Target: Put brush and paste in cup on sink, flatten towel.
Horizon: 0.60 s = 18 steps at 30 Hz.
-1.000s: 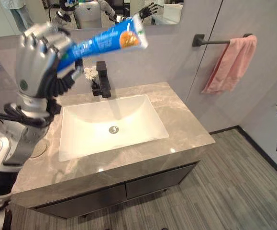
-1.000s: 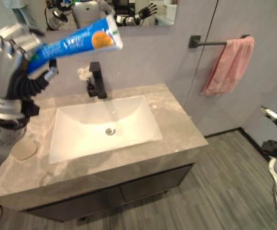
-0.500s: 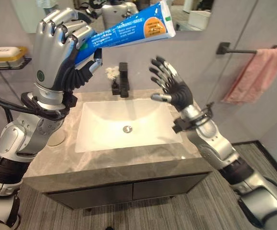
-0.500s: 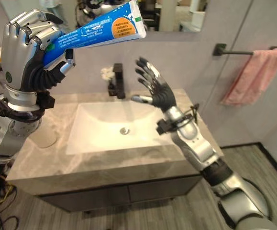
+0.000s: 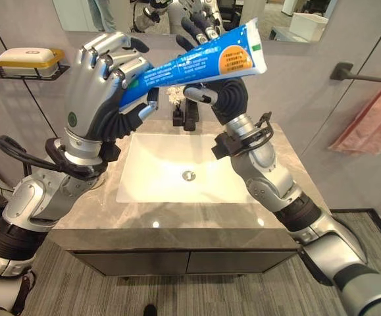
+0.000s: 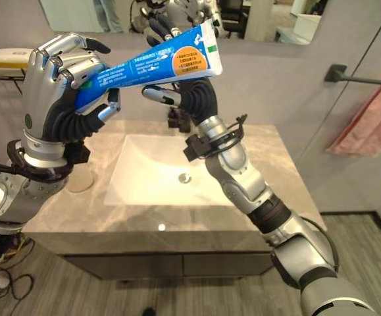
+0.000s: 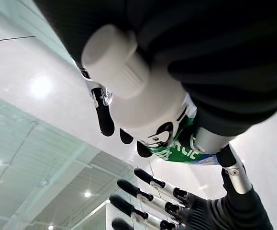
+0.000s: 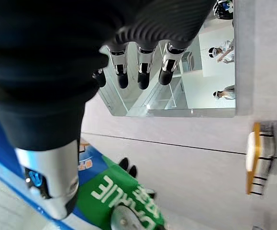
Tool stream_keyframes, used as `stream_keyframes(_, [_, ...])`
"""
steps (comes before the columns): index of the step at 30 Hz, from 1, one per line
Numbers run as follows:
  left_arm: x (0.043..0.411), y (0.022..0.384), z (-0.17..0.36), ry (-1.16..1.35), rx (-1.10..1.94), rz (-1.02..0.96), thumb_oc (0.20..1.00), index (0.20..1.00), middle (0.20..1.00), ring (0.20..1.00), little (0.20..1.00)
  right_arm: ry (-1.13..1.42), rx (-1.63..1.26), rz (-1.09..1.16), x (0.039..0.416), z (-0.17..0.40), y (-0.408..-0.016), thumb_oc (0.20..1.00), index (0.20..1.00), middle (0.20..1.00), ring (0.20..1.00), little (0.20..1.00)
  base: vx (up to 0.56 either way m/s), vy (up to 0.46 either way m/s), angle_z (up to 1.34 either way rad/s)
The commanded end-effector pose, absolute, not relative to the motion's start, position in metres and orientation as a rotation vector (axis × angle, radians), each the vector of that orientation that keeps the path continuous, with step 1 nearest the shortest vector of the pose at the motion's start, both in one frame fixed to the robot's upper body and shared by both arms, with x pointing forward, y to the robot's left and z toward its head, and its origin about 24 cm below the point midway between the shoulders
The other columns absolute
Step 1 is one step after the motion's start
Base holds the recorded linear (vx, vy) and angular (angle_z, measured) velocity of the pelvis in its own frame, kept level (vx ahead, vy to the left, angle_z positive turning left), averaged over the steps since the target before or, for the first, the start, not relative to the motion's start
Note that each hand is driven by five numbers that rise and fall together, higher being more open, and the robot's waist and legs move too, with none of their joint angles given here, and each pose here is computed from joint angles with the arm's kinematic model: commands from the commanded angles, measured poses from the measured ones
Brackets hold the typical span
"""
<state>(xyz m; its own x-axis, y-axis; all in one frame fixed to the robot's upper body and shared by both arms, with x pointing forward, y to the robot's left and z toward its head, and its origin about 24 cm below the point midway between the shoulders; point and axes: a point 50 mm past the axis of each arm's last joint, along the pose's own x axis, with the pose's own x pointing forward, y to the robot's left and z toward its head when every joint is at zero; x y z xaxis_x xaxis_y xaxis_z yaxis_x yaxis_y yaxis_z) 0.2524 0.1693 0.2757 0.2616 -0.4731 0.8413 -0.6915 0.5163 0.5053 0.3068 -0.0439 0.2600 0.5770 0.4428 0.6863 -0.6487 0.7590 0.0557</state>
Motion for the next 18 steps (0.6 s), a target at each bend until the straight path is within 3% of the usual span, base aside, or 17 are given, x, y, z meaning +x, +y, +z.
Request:
stream_keyframes(1, [0.250, 0.164, 0.284, -1.410, 1.054, 0.175, 0.200, 0.200, 0.200, 0.200, 0.200, -0.894, 0.357, 0.671, 0.296, 0.304, -0.044, 1.000, 1.000, 1.000, 1.000, 1.000, 0.00, 0.000, 0.00])
stream_keyframes(18, [0.260, 0.172, 0.244, -1.166, 0.949, 0.091, 0.200, 0.200, 0.200, 0.200, 0.200, -0.908, 0.522, 0.841, 0.275, 0.310, -0.036, 1.000, 1.000, 1.000, 1.000, 1.000, 0.00, 0.002, 0.00])
